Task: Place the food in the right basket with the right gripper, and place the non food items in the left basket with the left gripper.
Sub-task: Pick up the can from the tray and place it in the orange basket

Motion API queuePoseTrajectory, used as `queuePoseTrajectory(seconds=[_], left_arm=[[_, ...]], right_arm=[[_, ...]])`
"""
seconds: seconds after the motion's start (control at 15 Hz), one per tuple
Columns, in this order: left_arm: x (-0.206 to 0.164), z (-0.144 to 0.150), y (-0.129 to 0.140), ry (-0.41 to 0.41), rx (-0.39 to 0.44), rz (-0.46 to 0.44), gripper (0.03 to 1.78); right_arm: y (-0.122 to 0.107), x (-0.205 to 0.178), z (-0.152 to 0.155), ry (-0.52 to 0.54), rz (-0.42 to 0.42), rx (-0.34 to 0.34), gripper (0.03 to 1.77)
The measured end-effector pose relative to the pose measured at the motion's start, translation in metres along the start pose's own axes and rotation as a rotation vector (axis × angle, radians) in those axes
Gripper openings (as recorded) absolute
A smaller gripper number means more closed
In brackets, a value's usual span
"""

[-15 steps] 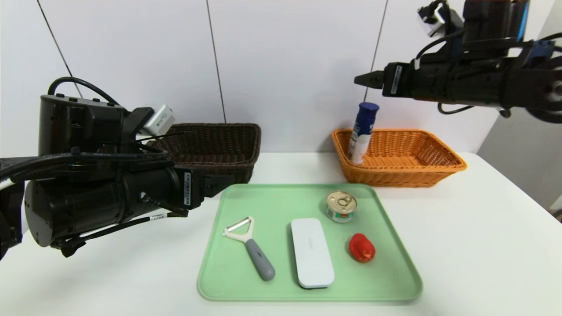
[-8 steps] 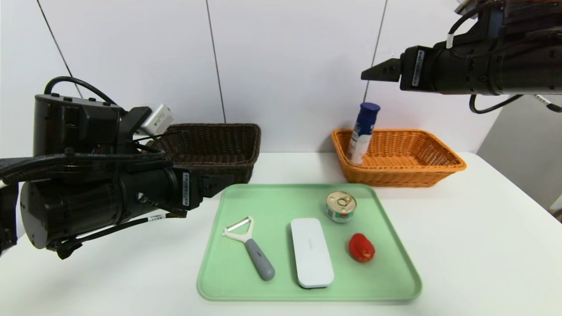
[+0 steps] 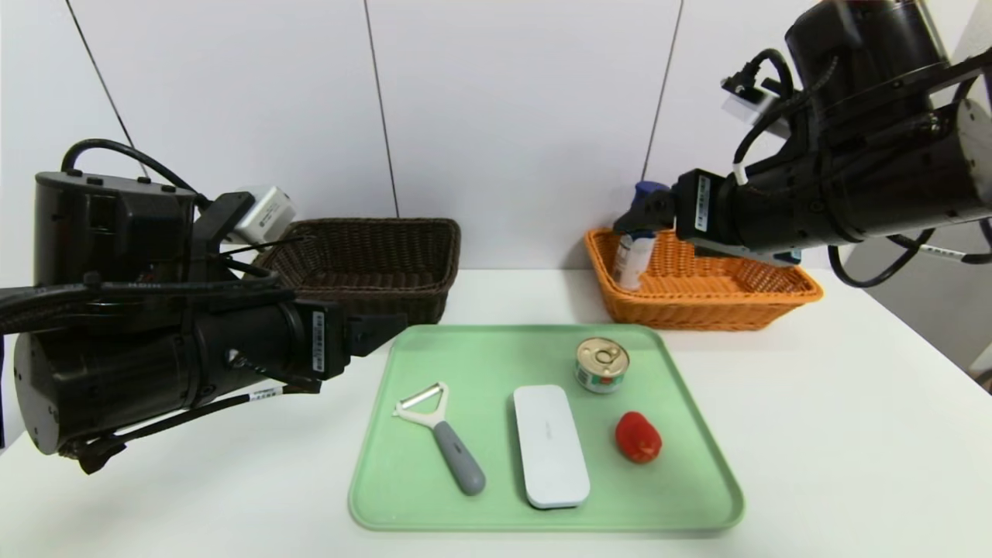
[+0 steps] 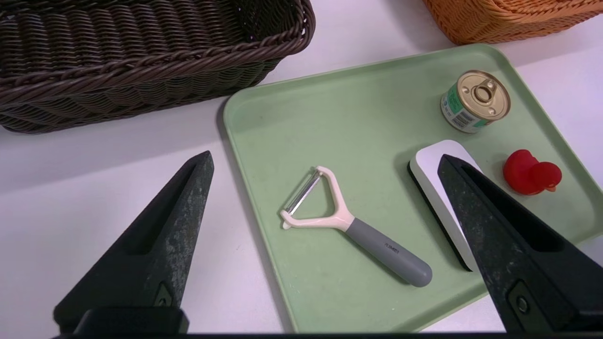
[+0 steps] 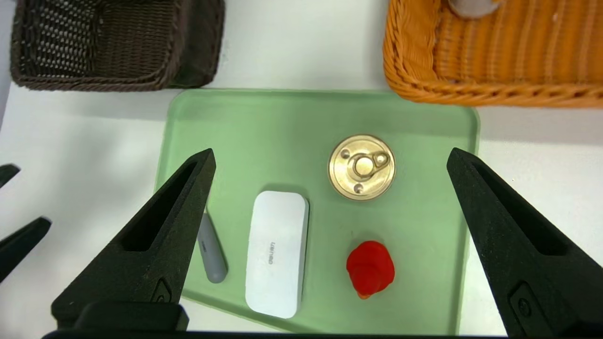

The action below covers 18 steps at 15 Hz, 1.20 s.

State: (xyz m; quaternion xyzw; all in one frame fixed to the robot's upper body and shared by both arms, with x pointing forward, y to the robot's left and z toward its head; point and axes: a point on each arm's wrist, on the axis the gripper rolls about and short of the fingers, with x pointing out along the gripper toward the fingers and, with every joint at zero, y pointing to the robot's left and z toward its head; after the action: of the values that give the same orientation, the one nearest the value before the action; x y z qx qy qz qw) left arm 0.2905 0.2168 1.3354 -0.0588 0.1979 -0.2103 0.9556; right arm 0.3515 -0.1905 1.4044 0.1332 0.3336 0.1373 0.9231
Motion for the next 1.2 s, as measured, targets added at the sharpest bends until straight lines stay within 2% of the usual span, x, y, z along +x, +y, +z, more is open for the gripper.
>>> queuePoseTrajectory(seconds=[0.2,0.33,0.67,1.2], left_arm=[[-0.006,-0.004,-0.003,0.027,-0.022,-0.010,1.69],[-0.008,-0.004,-0.004,0.023,-0.027,-0.018,1.69],[-0.014,-0.008,-0.005,0.053,-0.020,-0.021,1.69],[-0.005,-0.012,-0.008,0.056,-0.009,-0.028,1.69]], right_arm=[[-0.003,0.018,-0.011,0.110,-0.057,0.038,1.69],[-0.005,0.030,-0.014,0.147,-0.079,0.052,1.69],[-0.005,0.047,-0.030,0.276,-0.130,0.028,1.69],[0.003,0.079,-0.038,0.328,-0.161,-0.012,1.69]])
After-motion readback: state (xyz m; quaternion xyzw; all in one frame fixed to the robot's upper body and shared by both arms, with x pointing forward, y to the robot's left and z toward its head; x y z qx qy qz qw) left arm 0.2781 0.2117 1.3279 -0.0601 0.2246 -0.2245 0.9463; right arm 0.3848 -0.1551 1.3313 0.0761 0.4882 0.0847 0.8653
